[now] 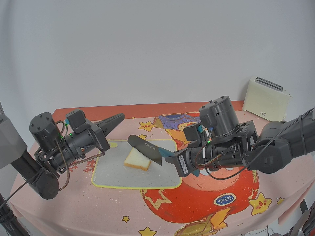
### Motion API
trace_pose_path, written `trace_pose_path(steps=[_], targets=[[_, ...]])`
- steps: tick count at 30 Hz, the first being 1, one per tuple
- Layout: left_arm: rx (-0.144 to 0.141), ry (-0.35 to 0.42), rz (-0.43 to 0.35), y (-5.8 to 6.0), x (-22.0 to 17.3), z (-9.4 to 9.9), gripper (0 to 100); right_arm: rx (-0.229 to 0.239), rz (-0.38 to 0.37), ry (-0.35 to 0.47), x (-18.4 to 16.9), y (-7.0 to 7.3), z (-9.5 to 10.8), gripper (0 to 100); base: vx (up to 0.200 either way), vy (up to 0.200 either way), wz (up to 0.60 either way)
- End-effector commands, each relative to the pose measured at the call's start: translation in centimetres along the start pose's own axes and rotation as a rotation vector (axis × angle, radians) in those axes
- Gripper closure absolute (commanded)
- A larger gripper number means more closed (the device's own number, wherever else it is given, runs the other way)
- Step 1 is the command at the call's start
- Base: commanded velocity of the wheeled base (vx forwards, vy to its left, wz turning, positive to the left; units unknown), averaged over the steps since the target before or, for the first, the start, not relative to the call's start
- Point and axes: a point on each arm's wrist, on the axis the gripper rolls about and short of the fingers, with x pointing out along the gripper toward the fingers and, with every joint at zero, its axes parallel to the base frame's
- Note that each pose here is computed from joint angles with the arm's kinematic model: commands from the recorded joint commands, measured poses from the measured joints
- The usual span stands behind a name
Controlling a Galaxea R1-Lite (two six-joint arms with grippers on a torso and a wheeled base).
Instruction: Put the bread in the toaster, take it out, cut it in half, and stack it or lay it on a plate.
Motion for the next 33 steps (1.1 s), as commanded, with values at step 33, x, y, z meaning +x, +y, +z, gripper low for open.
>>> trace_pose_path(steps=[33], targets=[[0.113, -0.134, 0.033, -1.2, -3.2, 4.3, 100, 0.178, -0.197, -0.247, -9.8, -3.8, -0.4, 100, 0.000, 0.000, 0.00]])
